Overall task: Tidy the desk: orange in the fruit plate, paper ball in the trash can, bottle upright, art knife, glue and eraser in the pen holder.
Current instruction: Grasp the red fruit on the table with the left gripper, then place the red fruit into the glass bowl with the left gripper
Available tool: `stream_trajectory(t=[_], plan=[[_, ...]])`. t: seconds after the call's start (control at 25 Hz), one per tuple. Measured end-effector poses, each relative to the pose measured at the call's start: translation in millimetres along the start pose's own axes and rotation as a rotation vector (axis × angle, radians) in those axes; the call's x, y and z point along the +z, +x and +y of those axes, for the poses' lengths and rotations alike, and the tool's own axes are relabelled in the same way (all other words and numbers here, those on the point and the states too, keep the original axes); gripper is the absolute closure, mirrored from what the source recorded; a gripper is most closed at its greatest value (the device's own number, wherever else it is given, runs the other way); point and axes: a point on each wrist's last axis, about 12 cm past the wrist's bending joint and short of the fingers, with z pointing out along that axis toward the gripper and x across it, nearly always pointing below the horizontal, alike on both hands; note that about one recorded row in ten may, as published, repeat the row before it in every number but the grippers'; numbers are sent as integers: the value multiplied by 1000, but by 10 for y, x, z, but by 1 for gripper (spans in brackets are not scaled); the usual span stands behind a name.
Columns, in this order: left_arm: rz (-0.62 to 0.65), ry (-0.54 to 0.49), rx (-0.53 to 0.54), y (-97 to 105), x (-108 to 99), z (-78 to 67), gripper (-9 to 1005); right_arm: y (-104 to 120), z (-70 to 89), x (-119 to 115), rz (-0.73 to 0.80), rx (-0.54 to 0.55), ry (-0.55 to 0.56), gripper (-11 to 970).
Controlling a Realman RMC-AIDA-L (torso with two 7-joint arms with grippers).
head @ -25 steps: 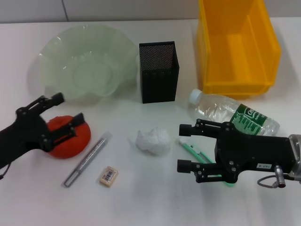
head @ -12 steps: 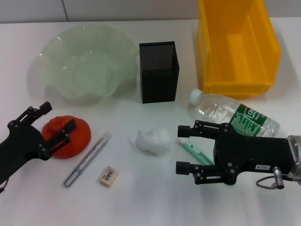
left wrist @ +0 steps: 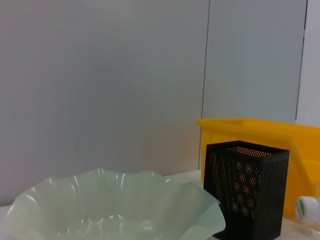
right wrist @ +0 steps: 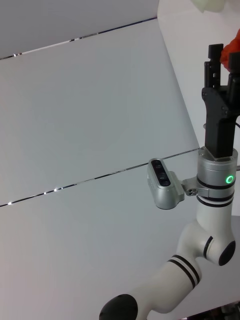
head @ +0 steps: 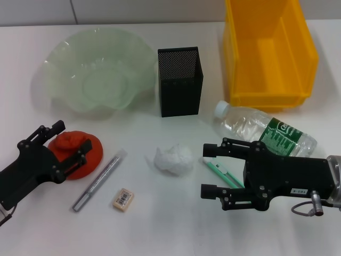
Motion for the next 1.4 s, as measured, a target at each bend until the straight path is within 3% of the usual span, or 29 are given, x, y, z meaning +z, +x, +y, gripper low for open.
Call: stream_trajectory(t=[0.68, 0.84, 1.04, 1.4], plan=[[55, -16, -9, 59, 38, 20, 224, -4, -3, 2, 1, -1, -1, 139], [55, -14, -4, 57, 48, 19, 392, -8, -7, 3, 0, -2, -1, 140], [46, -7, -2, 43, 60, 14, 687, -10, -7, 3, -1, -3, -1, 140], [-76, 58, -15, -170, 79, 46, 786, -15, -12, 12, -3, -4, -1, 140]])
